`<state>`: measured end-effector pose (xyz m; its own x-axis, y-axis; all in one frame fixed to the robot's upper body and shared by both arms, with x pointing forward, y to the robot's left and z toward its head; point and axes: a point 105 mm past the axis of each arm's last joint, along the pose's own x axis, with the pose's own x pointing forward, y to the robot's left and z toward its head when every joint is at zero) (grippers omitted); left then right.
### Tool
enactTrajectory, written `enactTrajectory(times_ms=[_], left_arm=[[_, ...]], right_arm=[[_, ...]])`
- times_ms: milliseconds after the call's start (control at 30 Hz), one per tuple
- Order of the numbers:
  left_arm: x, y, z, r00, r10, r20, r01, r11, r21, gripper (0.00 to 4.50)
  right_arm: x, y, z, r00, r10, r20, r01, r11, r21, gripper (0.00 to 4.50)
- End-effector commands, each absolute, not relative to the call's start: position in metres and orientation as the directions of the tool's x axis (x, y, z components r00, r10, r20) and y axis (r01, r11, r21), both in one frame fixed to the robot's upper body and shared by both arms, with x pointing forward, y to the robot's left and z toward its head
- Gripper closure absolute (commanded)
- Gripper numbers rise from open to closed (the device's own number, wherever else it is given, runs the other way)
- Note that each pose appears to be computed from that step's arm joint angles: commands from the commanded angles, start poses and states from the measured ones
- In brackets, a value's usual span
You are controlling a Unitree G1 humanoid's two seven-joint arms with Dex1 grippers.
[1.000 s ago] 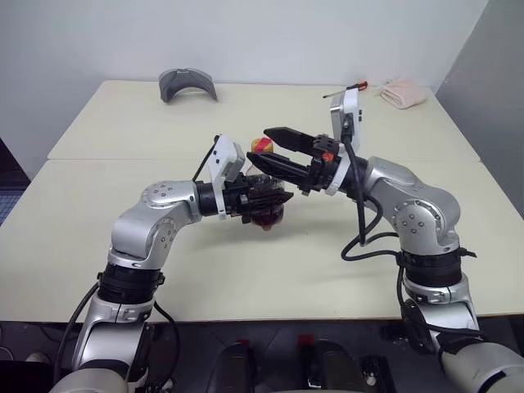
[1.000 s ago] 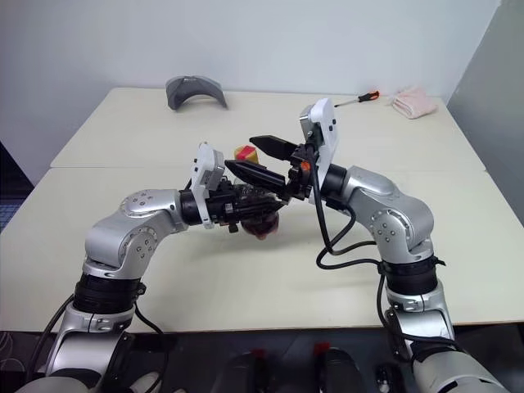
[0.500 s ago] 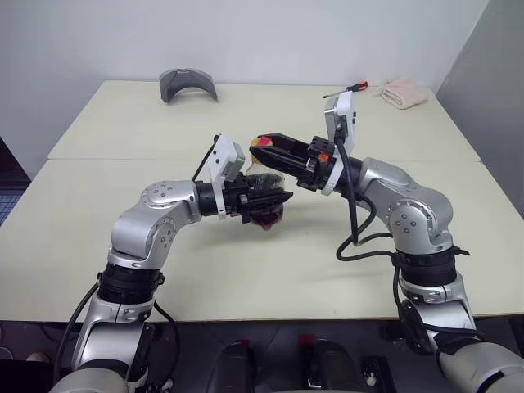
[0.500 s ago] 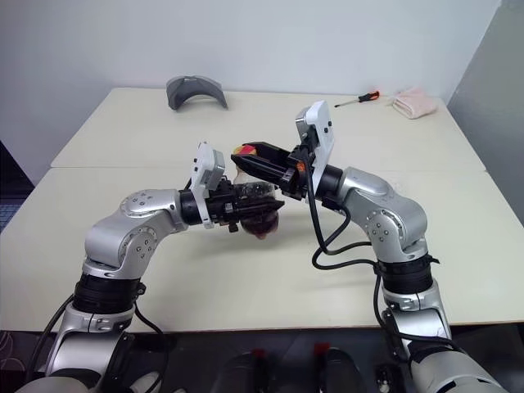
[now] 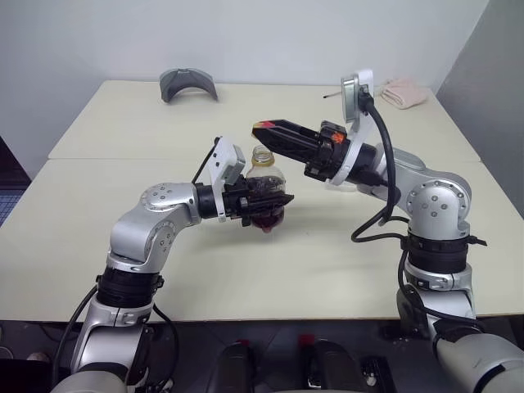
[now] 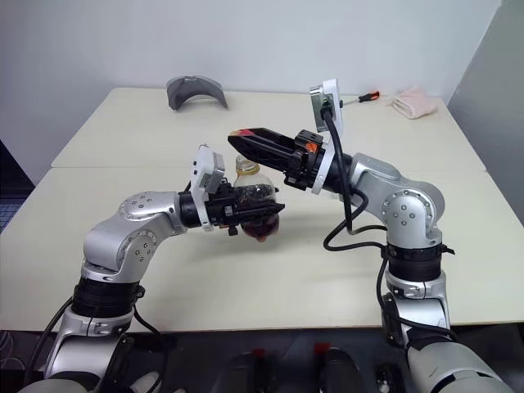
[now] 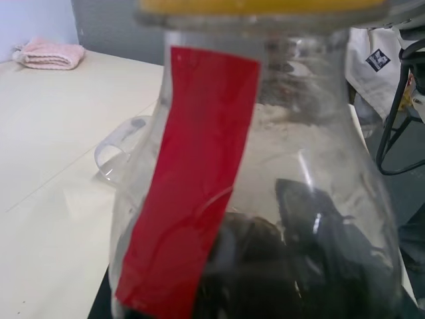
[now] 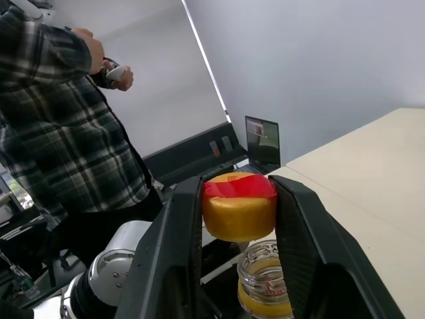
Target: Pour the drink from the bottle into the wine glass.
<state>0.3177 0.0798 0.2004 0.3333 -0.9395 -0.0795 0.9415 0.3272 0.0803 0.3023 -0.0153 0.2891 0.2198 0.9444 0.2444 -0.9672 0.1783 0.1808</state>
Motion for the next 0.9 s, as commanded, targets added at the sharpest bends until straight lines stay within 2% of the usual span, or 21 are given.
enactTrajectory(times_ms=[33,267,467,567,733,900], left_arm=[[0.313,0.077,0.217,0.311,-0.949,-0.044,0.944,0.303,0.13,2.65],[0.313,0.088,0.213,0.358,-0.932,-0.049,0.929,0.351,0.114,2.65],[0.302,0.096,0.202,0.404,-0.913,-0.053,0.914,0.399,0.075,2.65],[0.297,0.094,0.199,0.429,-0.903,-0.034,0.903,0.427,0.044,2.65],[0.291,0.086,0.196,0.449,-0.894,-0.01,0.894,0.448,0.022,2.65],[0.278,0.079,0.187,0.408,-0.913,-0.025,0.913,0.407,0.026,2.65]], right_arm=[[0.3,-0.02,0.298,0.225,0.938,0.265,-0.974,0.21,0.084,3.27],[0.304,-0.044,0.281,0.347,0.912,0.218,-0.935,0.354,0.009,3.27],[0.299,-0.08,0.256,0.519,0.84,0.154,-0.851,0.525,0.003,3.27],[0.296,-0.1,0.23,0.647,0.757,0.093,-0.761,0.649,0.014,3.27],[0.307,-0.138,0.192,0.882,0.472,0.015,-0.471,0.882,-0.02,3.27],[0.31,-0.16,0.164,0.965,0.263,0.012,-0.262,0.964,-0.038,3.27]])
